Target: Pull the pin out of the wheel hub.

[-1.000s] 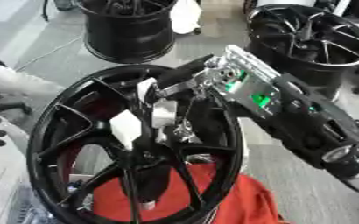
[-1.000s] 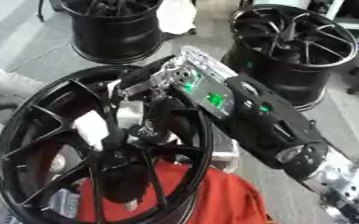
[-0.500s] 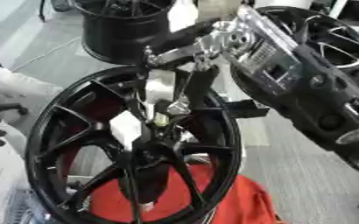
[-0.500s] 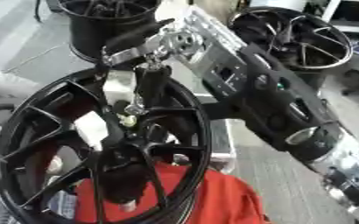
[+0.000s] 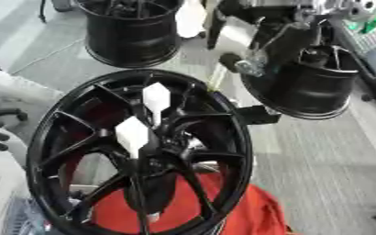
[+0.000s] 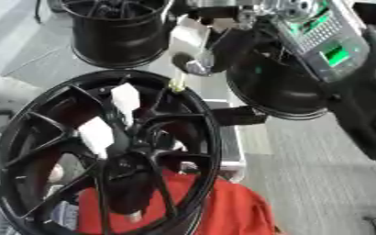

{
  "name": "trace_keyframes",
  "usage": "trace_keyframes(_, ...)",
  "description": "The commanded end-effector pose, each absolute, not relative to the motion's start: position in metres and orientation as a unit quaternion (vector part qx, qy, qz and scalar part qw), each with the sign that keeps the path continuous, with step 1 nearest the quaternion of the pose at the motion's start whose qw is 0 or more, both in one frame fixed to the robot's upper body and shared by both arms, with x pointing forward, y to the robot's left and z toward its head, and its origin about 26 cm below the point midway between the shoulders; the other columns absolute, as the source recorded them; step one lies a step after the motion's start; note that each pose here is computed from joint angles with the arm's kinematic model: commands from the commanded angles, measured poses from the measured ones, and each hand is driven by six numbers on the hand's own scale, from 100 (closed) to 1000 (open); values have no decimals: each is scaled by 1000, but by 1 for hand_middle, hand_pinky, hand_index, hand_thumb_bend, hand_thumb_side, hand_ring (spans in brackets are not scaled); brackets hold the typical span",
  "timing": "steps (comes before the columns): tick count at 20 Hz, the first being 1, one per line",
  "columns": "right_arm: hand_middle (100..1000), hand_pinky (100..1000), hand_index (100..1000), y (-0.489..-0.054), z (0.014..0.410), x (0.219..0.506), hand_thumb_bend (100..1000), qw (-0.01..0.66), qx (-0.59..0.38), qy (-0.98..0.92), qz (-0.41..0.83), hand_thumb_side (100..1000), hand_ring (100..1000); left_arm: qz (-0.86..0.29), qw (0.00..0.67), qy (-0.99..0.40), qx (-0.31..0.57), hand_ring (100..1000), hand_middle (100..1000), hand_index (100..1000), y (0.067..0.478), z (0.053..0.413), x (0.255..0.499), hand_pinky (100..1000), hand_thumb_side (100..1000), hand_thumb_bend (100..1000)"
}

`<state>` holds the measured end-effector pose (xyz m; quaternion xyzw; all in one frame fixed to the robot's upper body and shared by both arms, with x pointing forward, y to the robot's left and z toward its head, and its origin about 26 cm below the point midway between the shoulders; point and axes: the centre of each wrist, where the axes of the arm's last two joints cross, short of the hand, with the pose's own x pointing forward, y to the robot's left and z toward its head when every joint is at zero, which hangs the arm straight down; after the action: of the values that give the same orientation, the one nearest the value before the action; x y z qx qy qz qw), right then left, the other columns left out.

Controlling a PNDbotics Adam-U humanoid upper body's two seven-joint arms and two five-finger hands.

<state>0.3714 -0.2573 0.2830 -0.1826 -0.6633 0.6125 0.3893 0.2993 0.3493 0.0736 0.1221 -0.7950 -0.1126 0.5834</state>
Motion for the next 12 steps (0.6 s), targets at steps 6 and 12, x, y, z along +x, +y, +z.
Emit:
trace_keyframes(6,580,288,761,-402,165,354,100,615,-337,-620,351,100,415,-109,566,-805,139,589,633,821,355,86,299,535,723,100)
trace_keyframes(12,880,840,937,-440,86,318,216,688,-408,-556,227,438,838,-105,568,-804,141,589,633,821,355,84,299,535,725,100)
